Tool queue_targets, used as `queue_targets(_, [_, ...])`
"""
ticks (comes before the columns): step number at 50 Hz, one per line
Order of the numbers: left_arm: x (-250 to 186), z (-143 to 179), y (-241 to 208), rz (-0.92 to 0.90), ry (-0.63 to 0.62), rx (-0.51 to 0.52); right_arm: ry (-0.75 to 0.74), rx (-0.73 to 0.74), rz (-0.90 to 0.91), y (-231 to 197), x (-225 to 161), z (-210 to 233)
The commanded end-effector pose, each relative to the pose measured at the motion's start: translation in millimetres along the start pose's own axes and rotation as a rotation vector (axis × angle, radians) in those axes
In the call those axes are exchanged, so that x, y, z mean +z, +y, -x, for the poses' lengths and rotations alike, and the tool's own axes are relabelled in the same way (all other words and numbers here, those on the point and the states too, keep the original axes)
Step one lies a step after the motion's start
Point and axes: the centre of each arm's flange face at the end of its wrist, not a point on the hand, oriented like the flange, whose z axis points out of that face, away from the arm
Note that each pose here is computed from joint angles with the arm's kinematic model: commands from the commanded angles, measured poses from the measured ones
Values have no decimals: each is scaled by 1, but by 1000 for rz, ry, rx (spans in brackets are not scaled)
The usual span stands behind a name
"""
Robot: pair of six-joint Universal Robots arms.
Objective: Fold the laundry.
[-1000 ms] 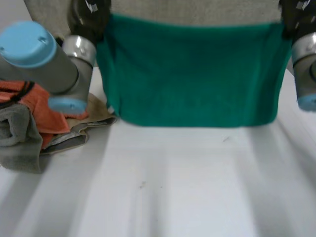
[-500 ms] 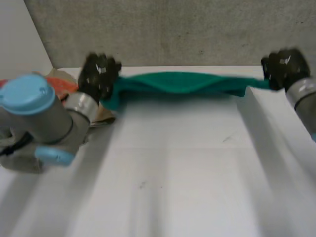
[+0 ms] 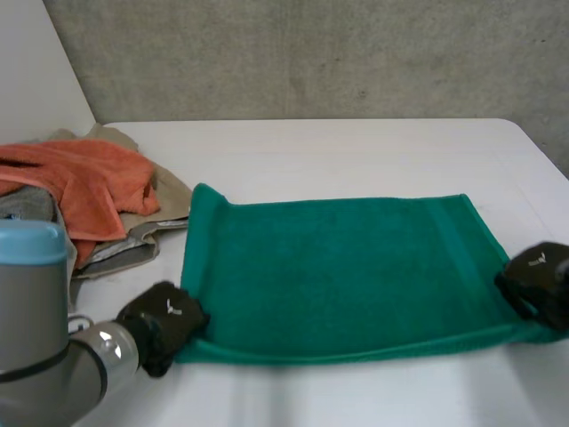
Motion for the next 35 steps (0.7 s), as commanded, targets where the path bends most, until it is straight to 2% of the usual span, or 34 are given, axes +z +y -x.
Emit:
queue_targets(1, [51, 50, -26, -132, -224, -16, 131, 103, -173, -27, 41, -13])
queue_targets(8, [89, 84, -53, -241, -399, -50, 267, 112, -261, -47, 79, -29])
queue_targets(13, [122, 108, -71, -351, -519, -44, 408, 108, -388, -66, 110, -41])
queue_targets(21, [170, 110, -73, -373, -548, -27, 552, 68, -530, -87, 154, -47])
queue_targets(25, [184, 113, -73, -369, -576, -19, 569, 61, -552, -91, 174, -43])
queue_targets(31, [193, 111, -81, -404, -587, -8, 607, 56, -577, -95, 194, -41])
queue_targets(35, [189, 101, -88, -408, -581, 7, 662, 66, -602, -102, 193, -46])
